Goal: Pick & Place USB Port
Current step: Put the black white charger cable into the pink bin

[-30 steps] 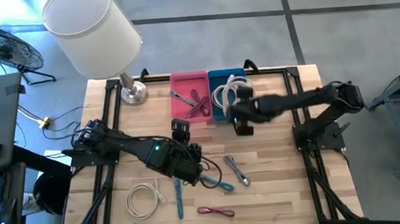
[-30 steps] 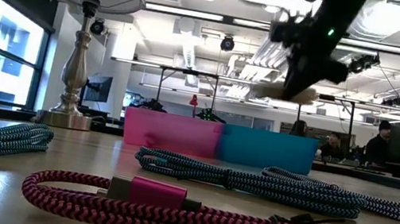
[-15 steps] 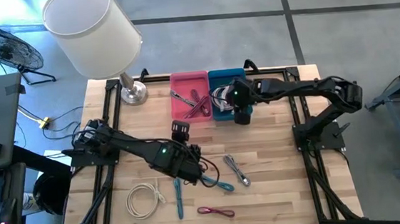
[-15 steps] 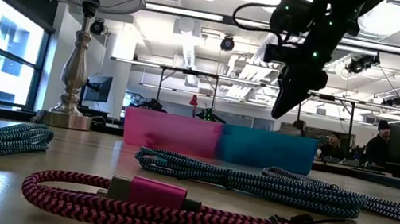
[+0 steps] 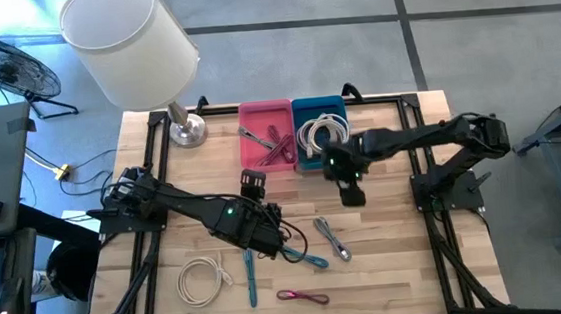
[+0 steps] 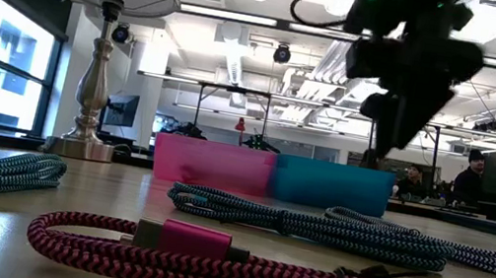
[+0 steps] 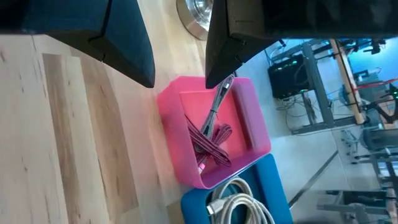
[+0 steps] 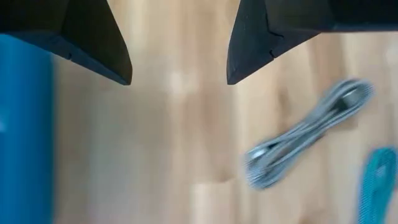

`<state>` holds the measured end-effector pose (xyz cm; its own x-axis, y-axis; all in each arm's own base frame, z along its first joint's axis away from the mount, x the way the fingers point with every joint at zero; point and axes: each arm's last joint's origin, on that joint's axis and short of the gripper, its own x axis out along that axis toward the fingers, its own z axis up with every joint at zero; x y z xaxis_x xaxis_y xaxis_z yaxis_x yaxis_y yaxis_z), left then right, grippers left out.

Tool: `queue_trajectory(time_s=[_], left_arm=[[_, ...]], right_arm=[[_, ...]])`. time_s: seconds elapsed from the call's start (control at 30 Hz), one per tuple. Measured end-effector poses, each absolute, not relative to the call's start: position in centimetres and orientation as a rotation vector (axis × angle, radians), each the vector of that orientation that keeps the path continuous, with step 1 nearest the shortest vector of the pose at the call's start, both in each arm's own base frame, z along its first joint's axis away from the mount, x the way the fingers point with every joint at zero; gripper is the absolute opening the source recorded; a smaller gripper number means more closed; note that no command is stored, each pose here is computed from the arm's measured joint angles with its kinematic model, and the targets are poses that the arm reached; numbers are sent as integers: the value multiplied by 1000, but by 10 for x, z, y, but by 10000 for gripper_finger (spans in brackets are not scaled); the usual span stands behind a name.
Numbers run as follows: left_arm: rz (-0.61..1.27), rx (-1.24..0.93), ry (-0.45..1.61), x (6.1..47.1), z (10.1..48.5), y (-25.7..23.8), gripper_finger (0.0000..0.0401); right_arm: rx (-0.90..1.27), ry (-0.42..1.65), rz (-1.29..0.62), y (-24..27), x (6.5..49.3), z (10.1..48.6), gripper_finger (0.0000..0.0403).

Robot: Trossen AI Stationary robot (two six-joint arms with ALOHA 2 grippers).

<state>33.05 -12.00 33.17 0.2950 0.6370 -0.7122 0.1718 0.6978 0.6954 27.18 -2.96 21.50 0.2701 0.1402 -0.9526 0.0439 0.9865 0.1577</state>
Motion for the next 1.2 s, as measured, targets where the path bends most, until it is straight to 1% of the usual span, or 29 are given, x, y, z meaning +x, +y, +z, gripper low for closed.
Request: queue_trajectory(time_s=[0.27, 0.47, 0.6, 0.7, 0.83, 1.07, 1.2], left_arm=[[341, 769, 1270, 330, 331, -120, 137], [248, 637, 1319, 328, 329, -127, 137], [197, 597, 1319, 321, 328, -144, 134], [152, 611, 1295, 310, 329, -163, 118], [79, 631, 1239, 288, 342, -184, 84], [24, 538, 1057, 232, 389, -190, 8], [98, 538, 854, 196, 423, -176, 9]], right_arm=[[165, 1293, 159, 43, 274, 216, 250], [143, 1190, 190, 91, 274, 220, 249], [124, 1121, 185, 116, 270, 223, 249], [121, 1086, 159, 131, 266, 224, 249], [130, 1029, 115, 143, 263, 226, 249], [185, 960, 53, 154, 262, 229, 249], [202, 944, 12, 156, 260, 229, 249]])
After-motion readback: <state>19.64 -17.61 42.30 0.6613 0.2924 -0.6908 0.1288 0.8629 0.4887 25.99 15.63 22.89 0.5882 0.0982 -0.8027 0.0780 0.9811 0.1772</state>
